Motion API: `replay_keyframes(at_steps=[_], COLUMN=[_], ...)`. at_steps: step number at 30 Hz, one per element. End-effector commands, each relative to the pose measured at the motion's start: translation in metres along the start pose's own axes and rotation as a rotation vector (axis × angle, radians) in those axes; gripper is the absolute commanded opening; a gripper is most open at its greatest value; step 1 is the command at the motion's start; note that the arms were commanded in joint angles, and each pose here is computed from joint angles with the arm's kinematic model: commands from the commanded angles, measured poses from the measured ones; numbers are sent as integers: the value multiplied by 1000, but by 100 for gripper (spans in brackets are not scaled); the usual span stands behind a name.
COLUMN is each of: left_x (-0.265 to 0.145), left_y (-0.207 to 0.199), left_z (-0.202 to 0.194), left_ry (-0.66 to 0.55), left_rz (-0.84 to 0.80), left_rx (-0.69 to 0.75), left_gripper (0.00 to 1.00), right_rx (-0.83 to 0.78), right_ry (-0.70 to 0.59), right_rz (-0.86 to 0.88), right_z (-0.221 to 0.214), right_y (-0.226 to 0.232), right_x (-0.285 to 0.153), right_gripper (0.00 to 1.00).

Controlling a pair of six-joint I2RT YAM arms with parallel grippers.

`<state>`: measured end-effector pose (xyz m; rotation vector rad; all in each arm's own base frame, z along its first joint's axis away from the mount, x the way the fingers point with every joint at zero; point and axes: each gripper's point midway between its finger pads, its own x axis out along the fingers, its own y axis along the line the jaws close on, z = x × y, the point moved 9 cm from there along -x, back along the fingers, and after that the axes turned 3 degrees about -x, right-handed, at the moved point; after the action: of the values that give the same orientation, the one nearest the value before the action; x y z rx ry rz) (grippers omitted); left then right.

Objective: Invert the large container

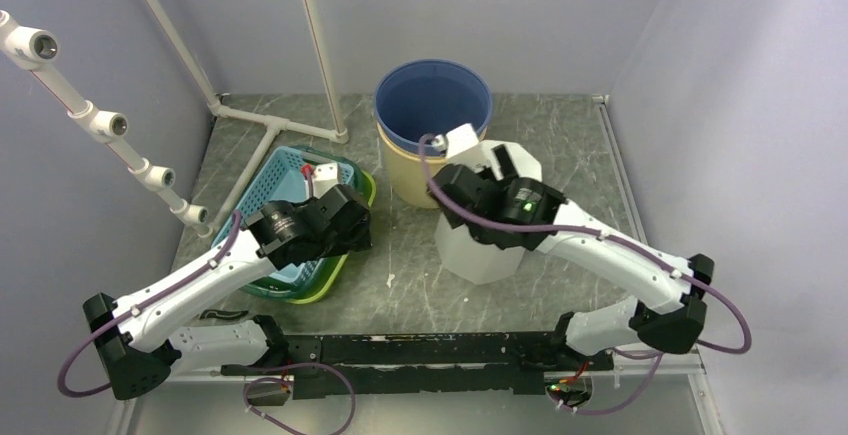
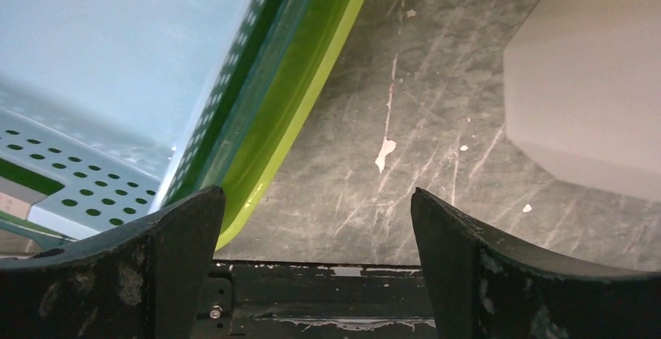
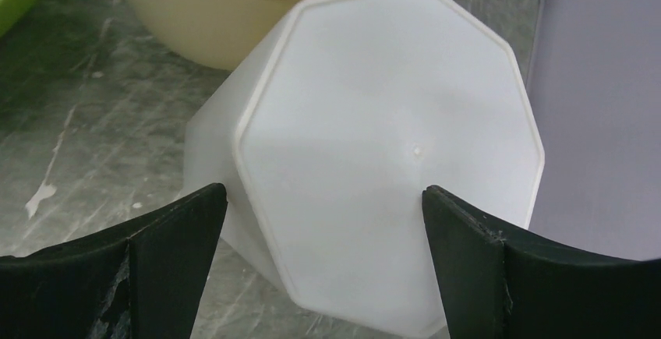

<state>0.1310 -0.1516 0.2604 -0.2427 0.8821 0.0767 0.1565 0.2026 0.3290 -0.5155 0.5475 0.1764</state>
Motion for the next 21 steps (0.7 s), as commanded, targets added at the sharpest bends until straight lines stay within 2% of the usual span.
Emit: replay_keyframes(at_steps=[1,5,10,13,18,21], left_x=[0,4,8,10,10,11], left_y=[-13,-21,-30,-33,-36,-38], left_z=[1,-1,-4,-5,-4,-3], left_ry=[16,40,68,87,87,79], left_rz=[-81,-109,-140,-152,-161,-170], left_rx=[-41,-42,-40,-35,-30,-28], left_gripper=[95,95,95,95,95,95], right_rx=[197,362,535,607,710,801], right_ry=[57,50,-34,-92,-130,-59], right_rz=[-43,-48,24,171,529,562], right_z=[-12,-13,-2,5,-3,-17], right_y=[-41,-73,-101,-102,-78,-67], right_x=[9,7,-19,-42,-65,-62], right_gripper=[100,100,100,100,100,100])
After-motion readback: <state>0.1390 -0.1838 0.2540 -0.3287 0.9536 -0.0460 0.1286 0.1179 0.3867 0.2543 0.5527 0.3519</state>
